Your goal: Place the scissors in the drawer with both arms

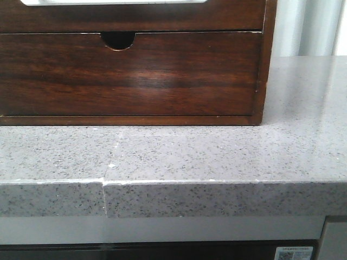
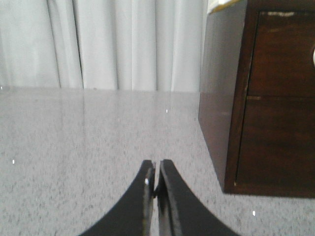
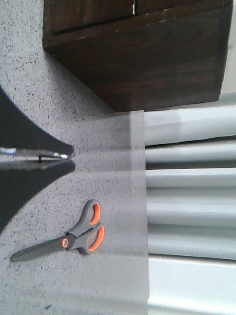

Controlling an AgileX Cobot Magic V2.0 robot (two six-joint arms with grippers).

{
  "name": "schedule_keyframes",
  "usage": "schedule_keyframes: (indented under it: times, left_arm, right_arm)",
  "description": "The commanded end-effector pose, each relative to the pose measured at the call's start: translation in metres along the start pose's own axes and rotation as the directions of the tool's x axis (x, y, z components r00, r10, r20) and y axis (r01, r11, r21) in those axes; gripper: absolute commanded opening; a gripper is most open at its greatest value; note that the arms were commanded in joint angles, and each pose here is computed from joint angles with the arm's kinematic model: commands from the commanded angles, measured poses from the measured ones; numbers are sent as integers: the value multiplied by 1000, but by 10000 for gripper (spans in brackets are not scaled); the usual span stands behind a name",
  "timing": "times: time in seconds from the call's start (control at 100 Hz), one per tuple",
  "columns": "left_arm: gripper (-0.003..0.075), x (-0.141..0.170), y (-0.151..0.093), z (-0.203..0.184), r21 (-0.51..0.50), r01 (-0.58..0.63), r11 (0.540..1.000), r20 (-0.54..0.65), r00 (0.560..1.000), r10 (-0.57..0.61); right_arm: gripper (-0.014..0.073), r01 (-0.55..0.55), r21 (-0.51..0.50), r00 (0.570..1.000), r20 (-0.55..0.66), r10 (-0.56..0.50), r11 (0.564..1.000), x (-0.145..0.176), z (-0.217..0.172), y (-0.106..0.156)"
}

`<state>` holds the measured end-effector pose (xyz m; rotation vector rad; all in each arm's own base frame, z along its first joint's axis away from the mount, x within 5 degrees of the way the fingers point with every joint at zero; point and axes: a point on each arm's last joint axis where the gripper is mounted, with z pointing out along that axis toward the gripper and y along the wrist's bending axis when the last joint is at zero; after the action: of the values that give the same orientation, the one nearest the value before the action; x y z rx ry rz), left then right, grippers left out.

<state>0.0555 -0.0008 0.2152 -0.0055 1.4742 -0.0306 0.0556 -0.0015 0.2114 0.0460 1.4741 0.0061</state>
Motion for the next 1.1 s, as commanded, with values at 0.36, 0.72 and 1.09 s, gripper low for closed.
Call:
schedule_keyframes:
  times: [0.36, 0.72, 1.09]
  left_arm:
    - [-20, -79, -2, -13, 18, 40, 999, 136, 990, -42]
    - [-20, -145, -5, 8, 18, 39, 999, -50, 998, -38]
    - [-20, -143, -5, 38, 10, 39, 999, -170, 985, -36]
  right_arm:
    - [-69, -31, -10, 997, 71, 32, 999, -81, -8, 4]
    - [-69, -20, -9, 972, -233, 17, 1000, -131, 27, 7]
    - [-69, -4, -2, 940, -342, 3, 1000, -128, 53, 6]
